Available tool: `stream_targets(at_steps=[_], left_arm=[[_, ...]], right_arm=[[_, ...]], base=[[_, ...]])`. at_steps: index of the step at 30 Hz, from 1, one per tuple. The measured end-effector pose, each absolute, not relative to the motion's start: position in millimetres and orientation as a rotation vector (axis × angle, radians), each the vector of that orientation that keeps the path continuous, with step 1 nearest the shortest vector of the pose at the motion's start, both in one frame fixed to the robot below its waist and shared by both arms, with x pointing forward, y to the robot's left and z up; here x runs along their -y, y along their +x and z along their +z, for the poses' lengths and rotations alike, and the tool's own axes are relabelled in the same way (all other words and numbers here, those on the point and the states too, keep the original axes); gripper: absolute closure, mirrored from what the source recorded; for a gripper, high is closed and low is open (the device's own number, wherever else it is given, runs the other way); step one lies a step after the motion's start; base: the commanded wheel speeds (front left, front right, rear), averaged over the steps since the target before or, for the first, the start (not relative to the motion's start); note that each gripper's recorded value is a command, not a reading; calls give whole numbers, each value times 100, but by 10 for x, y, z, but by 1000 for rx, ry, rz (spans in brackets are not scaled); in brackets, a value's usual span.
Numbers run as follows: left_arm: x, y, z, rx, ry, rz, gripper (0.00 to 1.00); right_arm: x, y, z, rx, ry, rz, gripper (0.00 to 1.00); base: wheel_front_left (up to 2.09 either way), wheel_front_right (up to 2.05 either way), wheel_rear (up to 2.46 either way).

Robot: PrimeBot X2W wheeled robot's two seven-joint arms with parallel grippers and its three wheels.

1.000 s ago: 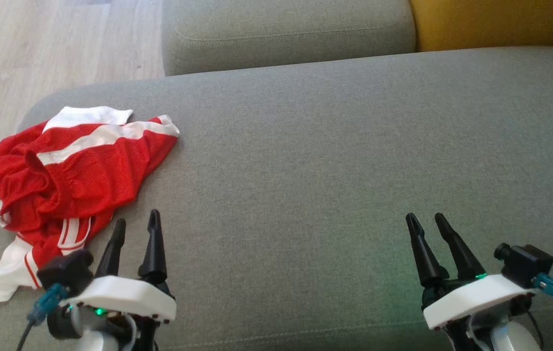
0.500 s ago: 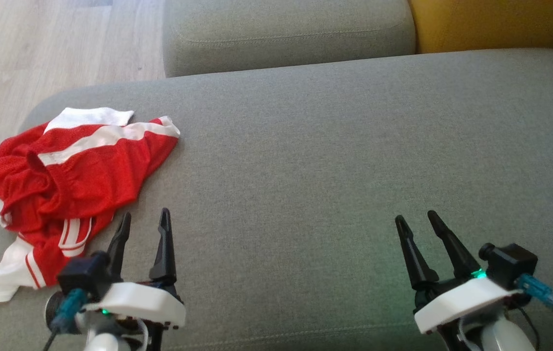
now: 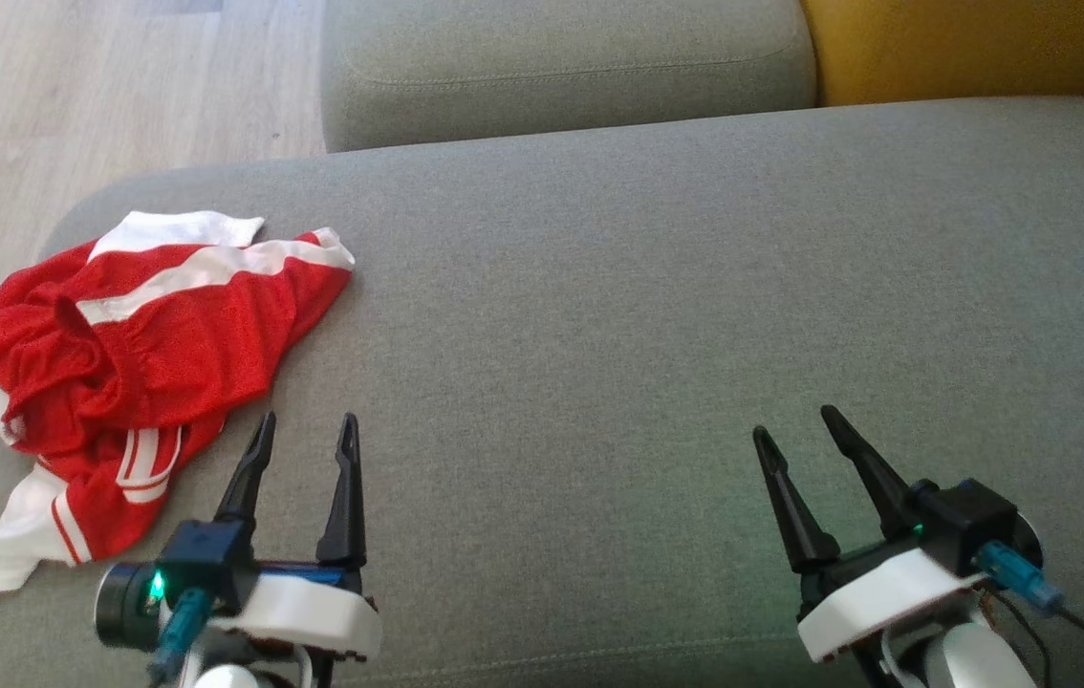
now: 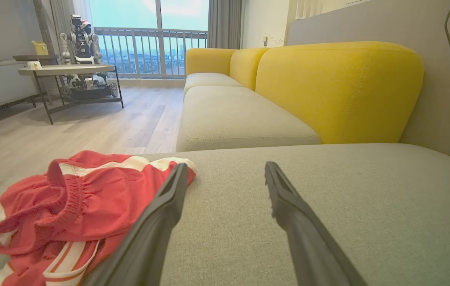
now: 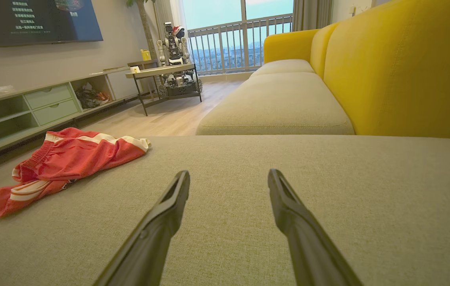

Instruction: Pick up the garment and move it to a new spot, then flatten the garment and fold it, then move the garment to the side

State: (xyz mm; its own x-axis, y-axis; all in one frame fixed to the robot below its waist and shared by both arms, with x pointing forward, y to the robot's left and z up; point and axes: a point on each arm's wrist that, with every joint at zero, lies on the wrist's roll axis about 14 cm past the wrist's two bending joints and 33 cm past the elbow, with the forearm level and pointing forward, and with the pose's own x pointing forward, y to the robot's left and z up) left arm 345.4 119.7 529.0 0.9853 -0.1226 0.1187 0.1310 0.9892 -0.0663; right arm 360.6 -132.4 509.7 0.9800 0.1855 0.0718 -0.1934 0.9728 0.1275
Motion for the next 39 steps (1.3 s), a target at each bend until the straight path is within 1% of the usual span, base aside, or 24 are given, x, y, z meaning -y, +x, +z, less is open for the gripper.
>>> stream_targets(at_steps=[12, 22, 29, 39], left_arm=[[-1138, 3360, 5282, 145, 8, -152, 0], [-1182, 3370, 5198, 116, -22, -145, 0], [-1265, 3347, 5111, 89, -35, -119, 0], [-1568, 3223, 5091, 86, -46, -12, 0]], right_arm=[[1261, 3625, 5173, 107, 0, 224, 0], [1256, 3623, 5114, 90, -2, 227, 0], [1202, 3638, 5124, 92, -2, 243, 0], [883, 3699, 5140, 97, -2, 340, 0]], base=[[0, 0, 0], [0, 0, 0], [0, 0, 0], [0, 0, 0]])
